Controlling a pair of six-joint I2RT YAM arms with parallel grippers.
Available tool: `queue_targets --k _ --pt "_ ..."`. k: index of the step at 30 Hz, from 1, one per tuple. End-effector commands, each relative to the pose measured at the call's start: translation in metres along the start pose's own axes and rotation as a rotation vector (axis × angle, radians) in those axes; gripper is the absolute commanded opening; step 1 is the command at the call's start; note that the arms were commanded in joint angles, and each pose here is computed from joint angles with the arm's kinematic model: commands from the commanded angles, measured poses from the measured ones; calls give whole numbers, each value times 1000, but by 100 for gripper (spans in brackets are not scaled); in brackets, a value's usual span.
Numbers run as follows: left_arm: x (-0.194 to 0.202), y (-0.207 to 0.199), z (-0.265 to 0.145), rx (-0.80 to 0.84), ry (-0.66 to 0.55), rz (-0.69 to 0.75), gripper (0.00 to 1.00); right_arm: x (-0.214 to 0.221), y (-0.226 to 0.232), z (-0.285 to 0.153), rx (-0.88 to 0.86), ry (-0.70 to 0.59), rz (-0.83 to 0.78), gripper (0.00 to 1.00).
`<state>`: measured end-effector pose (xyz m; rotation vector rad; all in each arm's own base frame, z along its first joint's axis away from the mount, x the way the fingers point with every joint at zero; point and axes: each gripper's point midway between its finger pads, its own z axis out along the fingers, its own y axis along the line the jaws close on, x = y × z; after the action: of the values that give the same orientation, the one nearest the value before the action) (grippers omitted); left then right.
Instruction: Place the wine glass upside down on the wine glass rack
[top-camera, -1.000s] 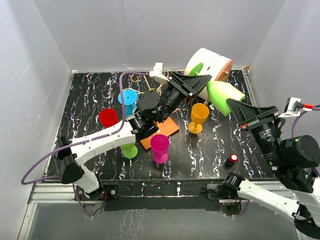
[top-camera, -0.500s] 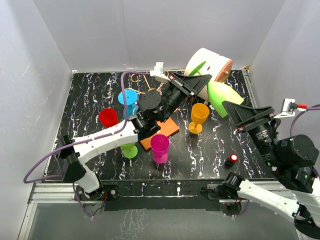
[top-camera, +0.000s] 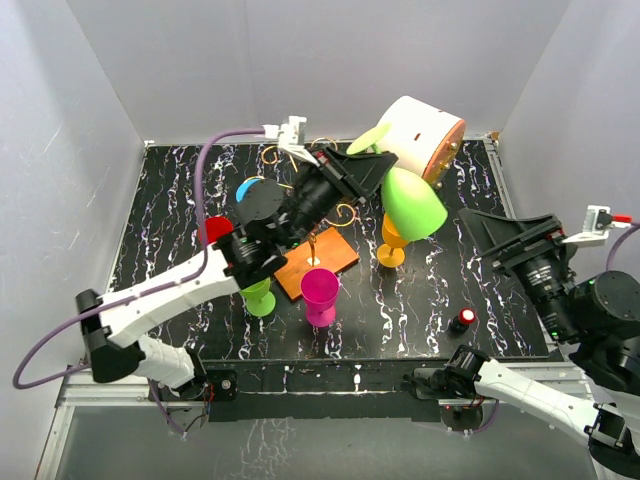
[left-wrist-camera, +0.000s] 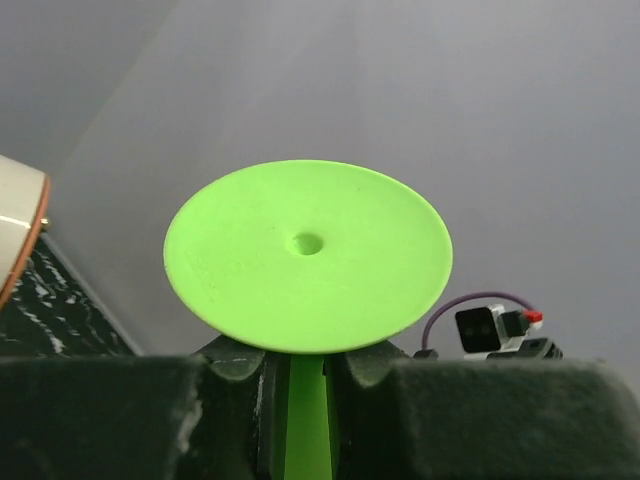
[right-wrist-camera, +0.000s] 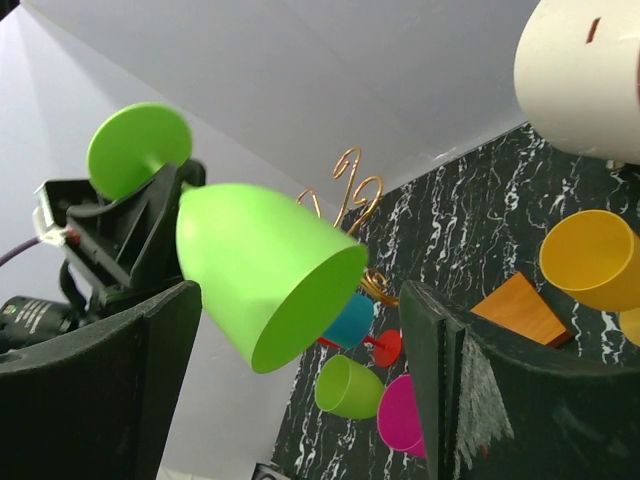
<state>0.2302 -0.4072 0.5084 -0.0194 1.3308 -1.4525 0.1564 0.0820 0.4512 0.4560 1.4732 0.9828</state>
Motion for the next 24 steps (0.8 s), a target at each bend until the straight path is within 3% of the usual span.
queue_targets --k 1,10,20,24 --pt "-22 -9 -36 36 30 250 0 -29 -6 -18 42 -58 -7 79" --pt "10 -27 -78 258 232 431 0 -14 33 -4 -19 62 58 79" --pt "15 5 -123 187 381 619 0 16 76 9 -137 224 71 79" --pt "-1 19 -139 130 341 692 0 23 91 15 -184 261 66 79"
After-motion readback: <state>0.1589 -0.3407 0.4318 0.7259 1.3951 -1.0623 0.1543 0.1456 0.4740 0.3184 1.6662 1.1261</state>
